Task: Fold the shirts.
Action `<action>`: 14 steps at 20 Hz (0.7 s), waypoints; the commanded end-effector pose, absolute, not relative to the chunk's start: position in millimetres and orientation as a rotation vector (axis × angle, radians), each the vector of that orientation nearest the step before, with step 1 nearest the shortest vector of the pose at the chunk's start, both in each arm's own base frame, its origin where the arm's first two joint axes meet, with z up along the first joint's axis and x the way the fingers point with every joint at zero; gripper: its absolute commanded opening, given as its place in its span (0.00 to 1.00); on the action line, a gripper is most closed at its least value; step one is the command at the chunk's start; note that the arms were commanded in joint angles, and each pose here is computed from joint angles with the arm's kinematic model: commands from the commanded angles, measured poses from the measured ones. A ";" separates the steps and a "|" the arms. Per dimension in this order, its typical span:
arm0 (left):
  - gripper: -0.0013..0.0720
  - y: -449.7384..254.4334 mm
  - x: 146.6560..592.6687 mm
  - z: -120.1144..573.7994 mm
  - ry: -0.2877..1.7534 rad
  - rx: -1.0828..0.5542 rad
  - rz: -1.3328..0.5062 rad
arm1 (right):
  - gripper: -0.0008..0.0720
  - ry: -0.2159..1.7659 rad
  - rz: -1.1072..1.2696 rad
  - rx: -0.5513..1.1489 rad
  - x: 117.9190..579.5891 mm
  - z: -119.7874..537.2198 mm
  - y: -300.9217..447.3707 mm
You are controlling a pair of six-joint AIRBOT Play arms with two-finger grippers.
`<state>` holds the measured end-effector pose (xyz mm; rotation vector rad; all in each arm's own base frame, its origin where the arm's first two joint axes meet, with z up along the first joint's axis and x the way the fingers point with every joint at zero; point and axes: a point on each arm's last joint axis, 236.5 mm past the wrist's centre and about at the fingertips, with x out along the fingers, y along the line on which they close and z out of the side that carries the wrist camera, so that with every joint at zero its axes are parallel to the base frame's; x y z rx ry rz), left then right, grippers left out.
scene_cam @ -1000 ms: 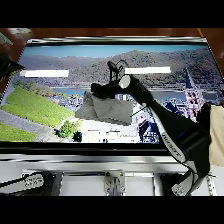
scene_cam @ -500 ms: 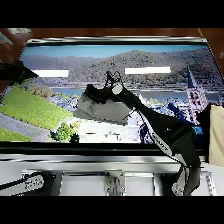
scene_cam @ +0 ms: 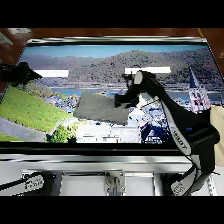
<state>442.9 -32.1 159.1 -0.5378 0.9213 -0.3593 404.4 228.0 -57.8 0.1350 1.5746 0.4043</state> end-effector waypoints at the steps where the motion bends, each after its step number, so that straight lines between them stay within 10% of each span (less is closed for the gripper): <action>1: 0.07 -30.2 443.4 159.1 0.911 -0.510 -0.368 | 0.96 1.652 0.305 0.276 404.1 -63.2 182.4; 12: 0.07 -32.9 444.0 161.9 0.902 -0.518 -0.381 | 0.92 1.704 0.434 0.553 403.7 -123.4 247.9; 14: 0.07 -38.7 445.6 168.3 0.884 -0.547 -0.404 | 0.23 1.708 0.466 0.518 397.6 -126.9 257.3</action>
